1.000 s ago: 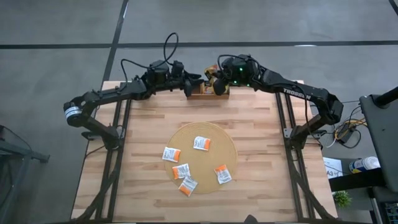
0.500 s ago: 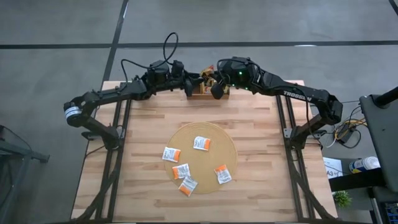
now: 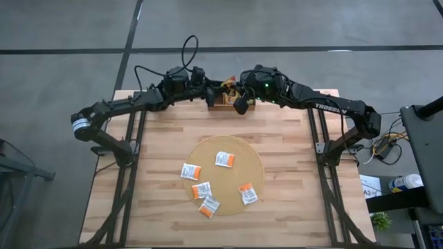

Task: Pick & Place Tea
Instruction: Put the red tea bag into the middle section of the wooden organizer

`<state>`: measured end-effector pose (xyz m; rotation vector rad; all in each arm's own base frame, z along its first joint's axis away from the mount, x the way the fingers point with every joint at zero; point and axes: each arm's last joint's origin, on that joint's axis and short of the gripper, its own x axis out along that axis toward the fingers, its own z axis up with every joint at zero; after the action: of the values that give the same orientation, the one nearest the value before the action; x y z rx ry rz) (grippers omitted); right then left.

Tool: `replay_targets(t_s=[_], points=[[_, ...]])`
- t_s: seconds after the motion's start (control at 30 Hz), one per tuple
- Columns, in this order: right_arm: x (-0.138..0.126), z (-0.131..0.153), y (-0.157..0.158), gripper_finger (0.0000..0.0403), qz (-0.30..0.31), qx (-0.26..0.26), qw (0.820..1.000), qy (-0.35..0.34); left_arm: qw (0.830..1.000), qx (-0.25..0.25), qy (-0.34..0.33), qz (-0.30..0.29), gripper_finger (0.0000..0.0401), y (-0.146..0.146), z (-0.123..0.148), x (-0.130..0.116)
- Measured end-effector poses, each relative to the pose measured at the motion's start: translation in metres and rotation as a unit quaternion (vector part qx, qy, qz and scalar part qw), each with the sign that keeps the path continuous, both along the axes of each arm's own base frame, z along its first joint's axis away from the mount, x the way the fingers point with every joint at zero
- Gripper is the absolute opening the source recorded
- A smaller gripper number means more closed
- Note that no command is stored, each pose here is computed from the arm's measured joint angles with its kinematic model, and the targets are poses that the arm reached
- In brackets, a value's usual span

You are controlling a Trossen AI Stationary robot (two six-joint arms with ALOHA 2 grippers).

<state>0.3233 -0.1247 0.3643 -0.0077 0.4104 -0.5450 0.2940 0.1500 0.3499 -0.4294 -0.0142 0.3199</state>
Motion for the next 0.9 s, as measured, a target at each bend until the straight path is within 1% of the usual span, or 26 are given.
replay_targets(t_s=[0.1, 0.17, 0.23, 0.3, 0.33, 0.37, 0.47, 0.7, 0.8, 0.9], points=[[0.000, 0.000, 0.000, 0.0023, 0.000, 0.000, 1.000, 0.000, 1.000, 0.000, 0.000, 0.000, 0.0159, 0.000, 0.000, 0.000], [0.000, 0.000, 0.000, 0.0023, 0.000, 0.000, 1.000, 0.000, 1.000, 0.000, 0.000, -0.001, 0.0132, -0.001, 0.000, 0.000], [0.000, 0.000, 0.000, 0.0024, 0.000, 0.000, 1.000, 0.000, 1.000, 0.001, 0.001, -0.003, 0.0092, -0.002, 0.000, 0.001], [0.000, 0.000, 0.000, 0.0030, -0.001, 0.001, 1.000, 0.000, 1.000, 0.005, 0.002, -0.005, 0.0041, -0.003, 0.000, 0.001], [0.000, 0.000, 0.000, 0.0035, 0.000, 0.000, 1.000, 0.000, 1.000, 0.009, 0.003, -0.005, 0.0021, -0.003, 0.000, 0.001], [0.000, 0.000, 0.000, 0.0042, 0.000, 0.000, 1.000, -0.001, 1.000, 0.011, 0.004, -0.006, 0.0012, -0.003, 0.000, 0.002], [0.000, 0.000, 0.000, 0.0065, 0.000, 0.001, 1.000, -0.002, 1.000, 0.014, 0.005, -0.006, 0.0003, -0.003, 0.000, 0.002], [-0.001, 0.001, 0.001, 0.0127, -0.005, 0.016, 1.000, -0.013, 1.000, 0.016, 0.006, -0.006, 0.0001, -0.003, 0.001, 0.002], [-0.006, 0.006, 0.003, 0.0160, -0.008, 0.026, 0.999, -0.021, 1.000, 0.024, 0.011, -0.006, 0.0001, -0.003, 0.004, 0.001], [-0.015, 0.012, 0.006, 0.0190, -0.018, 0.036, 0.999, -0.025, 1.000, 0.021, 0.021, -0.003, 0.0000, -0.001, 0.005, 0.001]])
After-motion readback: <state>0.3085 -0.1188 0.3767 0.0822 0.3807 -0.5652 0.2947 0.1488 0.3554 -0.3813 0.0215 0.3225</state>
